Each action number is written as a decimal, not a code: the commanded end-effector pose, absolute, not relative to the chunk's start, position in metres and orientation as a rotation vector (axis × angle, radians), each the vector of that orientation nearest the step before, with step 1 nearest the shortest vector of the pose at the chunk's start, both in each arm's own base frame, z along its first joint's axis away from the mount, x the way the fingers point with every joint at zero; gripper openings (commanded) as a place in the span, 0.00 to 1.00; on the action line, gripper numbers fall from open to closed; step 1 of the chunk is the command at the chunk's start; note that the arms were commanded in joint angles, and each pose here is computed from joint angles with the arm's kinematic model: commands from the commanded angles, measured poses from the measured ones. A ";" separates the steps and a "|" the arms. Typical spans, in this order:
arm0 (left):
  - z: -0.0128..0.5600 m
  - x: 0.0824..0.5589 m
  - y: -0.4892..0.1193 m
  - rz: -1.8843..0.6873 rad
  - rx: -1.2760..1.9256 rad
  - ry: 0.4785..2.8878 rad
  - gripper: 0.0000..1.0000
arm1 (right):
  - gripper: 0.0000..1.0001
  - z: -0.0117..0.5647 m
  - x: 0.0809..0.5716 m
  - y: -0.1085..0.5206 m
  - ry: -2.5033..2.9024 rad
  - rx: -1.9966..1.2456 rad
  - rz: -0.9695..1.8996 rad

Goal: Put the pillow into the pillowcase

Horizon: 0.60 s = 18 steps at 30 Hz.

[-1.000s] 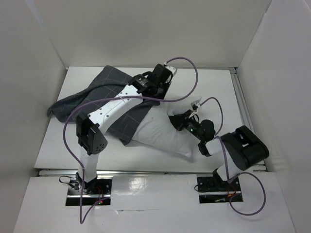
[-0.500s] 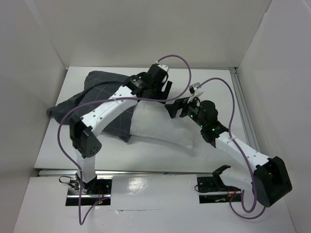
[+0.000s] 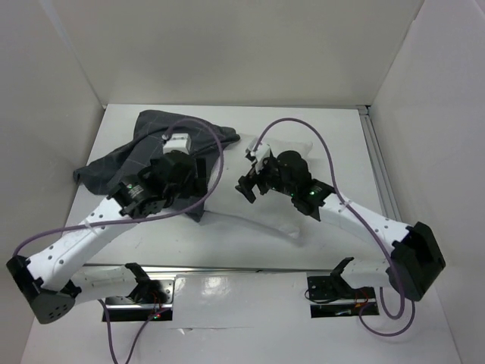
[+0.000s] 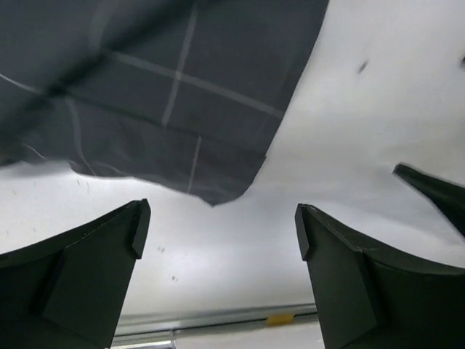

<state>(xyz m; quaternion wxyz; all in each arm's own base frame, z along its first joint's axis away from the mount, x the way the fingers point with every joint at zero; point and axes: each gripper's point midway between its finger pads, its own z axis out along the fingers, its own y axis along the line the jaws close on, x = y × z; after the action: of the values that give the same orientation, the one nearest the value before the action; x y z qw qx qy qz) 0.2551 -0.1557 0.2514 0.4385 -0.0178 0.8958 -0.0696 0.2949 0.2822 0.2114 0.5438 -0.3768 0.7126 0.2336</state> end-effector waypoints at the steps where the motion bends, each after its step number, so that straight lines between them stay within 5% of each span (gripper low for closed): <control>1: 0.208 0.250 -0.174 -0.190 -0.063 2.316 1.00 | 1.00 0.205 0.298 0.308 1.631 -1.052 0.590; 7: 0.186 0.267 -0.205 -0.219 -0.048 2.303 0.99 | 0.95 0.164 0.341 0.326 1.676 -1.070 0.467; 10: 0.173 0.277 -0.195 -0.053 -0.116 2.335 0.94 | 0.71 0.150 0.348 0.326 1.736 -1.039 0.449; 11: 0.169 0.284 -0.192 0.014 -0.158 2.335 0.89 | 0.53 0.139 0.344 0.322 1.754 -1.037 0.453; 13: 0.161 0.281 -0.183 0.111 -0.167 2.368 0.85 | 0.33 0.146 0.344 0.320 1.726 -0.995 0.451; 15: 0.154 0.284 -0.182 0.163 -0.192 2.374 0.79 | 0.22 0.144 0.342 0.314 1.722 -0.969 0.441; 17: 0.153 0.284 -0.172 0.209 -0.245 2.377 0.75 | 0.00 0.153 0.340 0.310 1.706 -0.943 0.438; 18: 0.150 0.286 -0.170 0.218 -0.266 2.380 0.75 | 0.00 0.148 0.340 0.307 1.719 -0.940 0.426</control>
<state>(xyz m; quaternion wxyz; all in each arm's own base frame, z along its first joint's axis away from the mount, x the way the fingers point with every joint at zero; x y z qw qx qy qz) 0.2805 -0.1868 0.1391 0.3468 -0.0559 0.9347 0.0542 0.3407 0.3155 0.1484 0.5269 -0.4129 0.7171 0.1939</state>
